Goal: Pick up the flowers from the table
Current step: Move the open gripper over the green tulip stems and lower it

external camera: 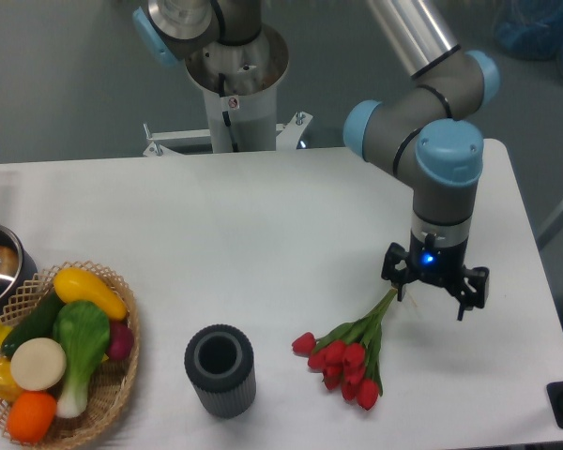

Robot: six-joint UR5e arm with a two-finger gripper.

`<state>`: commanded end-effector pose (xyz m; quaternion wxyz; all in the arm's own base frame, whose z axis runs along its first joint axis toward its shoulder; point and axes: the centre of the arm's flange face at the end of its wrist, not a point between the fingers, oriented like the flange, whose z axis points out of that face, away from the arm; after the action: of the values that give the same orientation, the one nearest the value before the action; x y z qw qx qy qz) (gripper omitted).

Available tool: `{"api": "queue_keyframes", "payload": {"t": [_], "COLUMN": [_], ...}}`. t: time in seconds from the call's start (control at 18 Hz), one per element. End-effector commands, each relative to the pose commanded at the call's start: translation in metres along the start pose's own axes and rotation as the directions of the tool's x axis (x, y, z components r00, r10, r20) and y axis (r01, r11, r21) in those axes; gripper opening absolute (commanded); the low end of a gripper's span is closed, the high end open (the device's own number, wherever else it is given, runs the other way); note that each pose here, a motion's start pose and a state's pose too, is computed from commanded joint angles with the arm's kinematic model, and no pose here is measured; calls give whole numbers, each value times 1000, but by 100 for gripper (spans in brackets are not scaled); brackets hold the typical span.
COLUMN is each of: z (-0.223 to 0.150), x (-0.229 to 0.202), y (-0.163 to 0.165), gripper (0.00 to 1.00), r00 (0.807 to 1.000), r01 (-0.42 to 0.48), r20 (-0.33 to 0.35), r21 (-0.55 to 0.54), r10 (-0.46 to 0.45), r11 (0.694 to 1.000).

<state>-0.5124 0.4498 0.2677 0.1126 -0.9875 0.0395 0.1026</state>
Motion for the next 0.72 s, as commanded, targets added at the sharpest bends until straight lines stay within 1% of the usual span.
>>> {"api": "queue_keyframes", "payload": {"t": [0.17, 0.33, 0.44, 0.56, 0.72], "z": [11, 17, 24, 33, 41], "x": [13, 22, 29, 33, 41], "y": [8, 14, 20, 23, 28], "gripper": [100, 100, 100, 100, 100], "r00": [1000, 995, 985, 976, 973], "r01": [-14, -84, -158, -200, -204], "r20": [-27, -49, -71, -91, -115], "r21": [-19, -25, -29, -31, -36], "r10": [13, 82, 156, 197, 199], "r11": [1000, 996, 987, 979, 978]}}
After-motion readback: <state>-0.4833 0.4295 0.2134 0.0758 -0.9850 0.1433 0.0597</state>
